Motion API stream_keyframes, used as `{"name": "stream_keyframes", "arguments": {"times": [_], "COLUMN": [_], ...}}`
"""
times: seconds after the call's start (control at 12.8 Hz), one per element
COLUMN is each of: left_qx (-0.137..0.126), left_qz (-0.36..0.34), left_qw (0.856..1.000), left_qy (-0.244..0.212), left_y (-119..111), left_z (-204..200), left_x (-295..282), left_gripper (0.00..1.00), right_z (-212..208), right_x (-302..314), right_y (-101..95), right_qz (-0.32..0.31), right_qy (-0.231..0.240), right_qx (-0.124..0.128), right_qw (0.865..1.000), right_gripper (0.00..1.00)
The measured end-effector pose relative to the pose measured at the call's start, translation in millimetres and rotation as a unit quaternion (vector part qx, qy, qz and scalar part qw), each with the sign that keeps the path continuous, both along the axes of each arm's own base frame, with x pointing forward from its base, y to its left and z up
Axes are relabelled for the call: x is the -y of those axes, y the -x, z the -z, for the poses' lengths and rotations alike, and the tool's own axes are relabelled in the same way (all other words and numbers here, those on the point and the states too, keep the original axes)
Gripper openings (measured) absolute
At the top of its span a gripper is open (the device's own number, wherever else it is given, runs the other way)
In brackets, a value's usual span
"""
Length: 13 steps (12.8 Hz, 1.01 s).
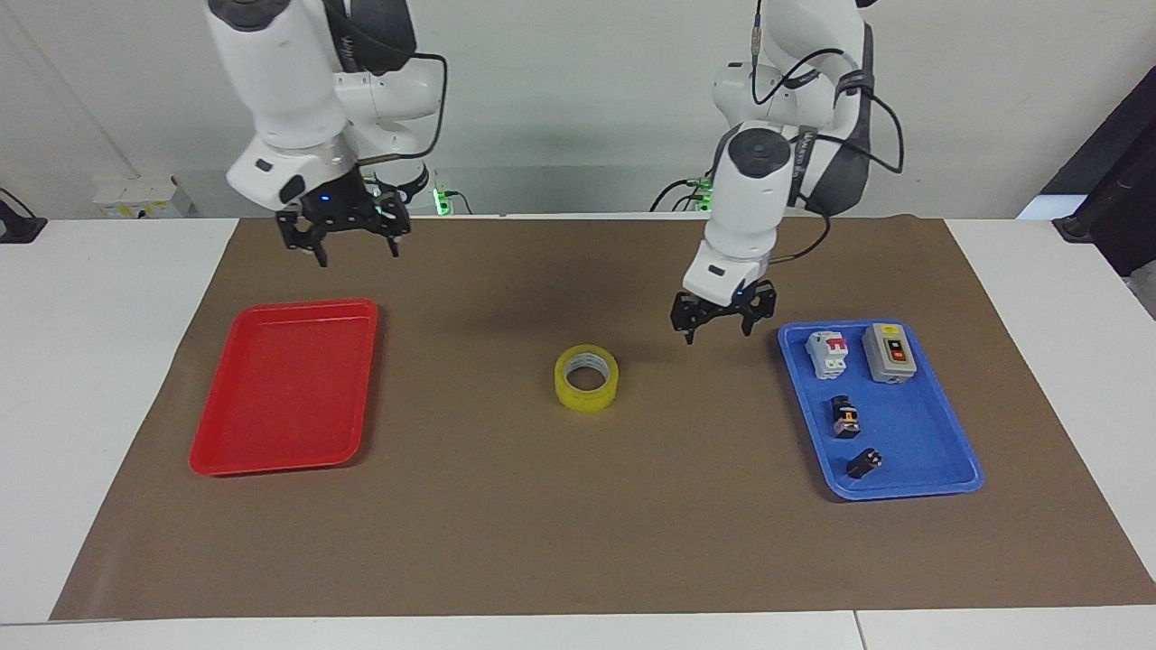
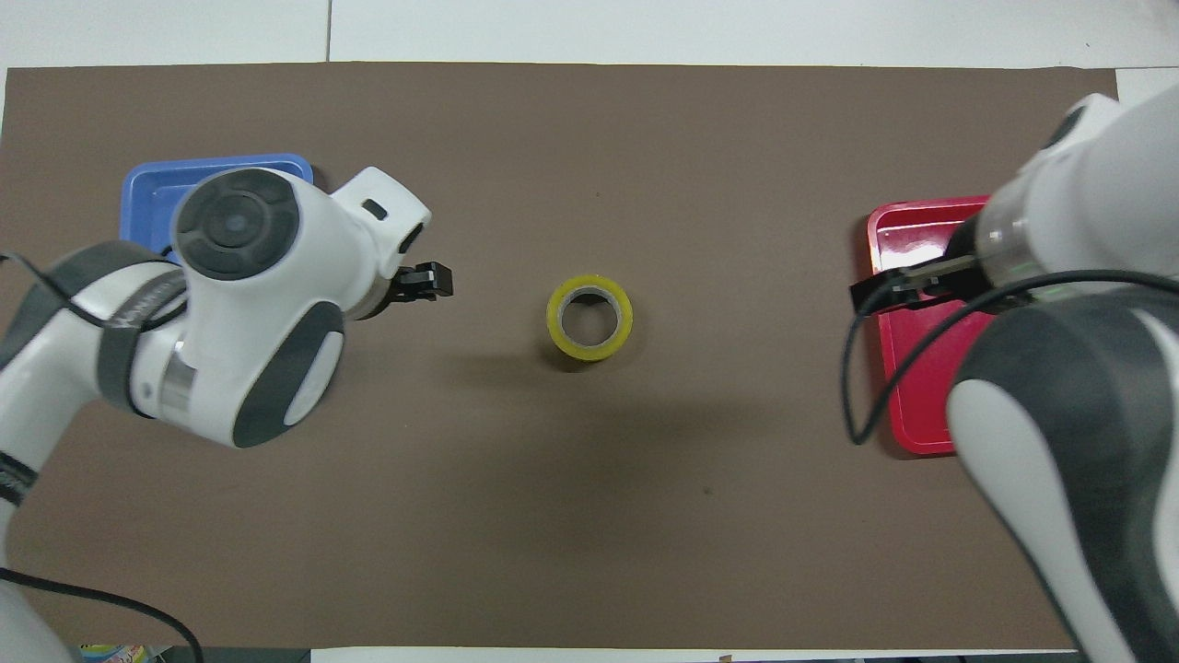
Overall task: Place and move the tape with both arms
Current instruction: 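Withdraw the left gripper while the right gripper grasps the tape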
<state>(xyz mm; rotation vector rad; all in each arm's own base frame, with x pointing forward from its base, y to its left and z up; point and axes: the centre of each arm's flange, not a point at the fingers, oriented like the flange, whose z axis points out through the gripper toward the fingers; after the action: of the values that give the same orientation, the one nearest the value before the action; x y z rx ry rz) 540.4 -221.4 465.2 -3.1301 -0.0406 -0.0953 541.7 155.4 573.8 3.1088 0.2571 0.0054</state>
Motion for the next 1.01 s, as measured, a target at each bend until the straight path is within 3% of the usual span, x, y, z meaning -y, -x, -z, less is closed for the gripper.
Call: {"name": "stream_keyframes", "arguments": {"times": [0.23,0.62,1.01], "left_qx": [-0.009,-0.029,-0.057], "left_qz": [-0.001,-0.008,0.025], "left_qw": [0.999,0.999,0.998], "left_qy": [0.032,0.032,0.032], "left_y": [-14,-16,-6], "left_z": [-40,-122,-156], "left_x": [-95,-193,-218], "left_gripper": [1.0,1.0,1.0], "right_z": [78,208,250], "right_x": [-105,-194,-194], "right_y": [-19.9,-26.0,-26.5], "right_qz": [0.033,0.047,0.05], "right_qy": [-0.023,-0.035,-0.037], "right_qx": [0.033,0.028,0.031], "right_qw": [0.999,0.998,0.998], "right_gripper": [1.0,1.0,0.99]}}
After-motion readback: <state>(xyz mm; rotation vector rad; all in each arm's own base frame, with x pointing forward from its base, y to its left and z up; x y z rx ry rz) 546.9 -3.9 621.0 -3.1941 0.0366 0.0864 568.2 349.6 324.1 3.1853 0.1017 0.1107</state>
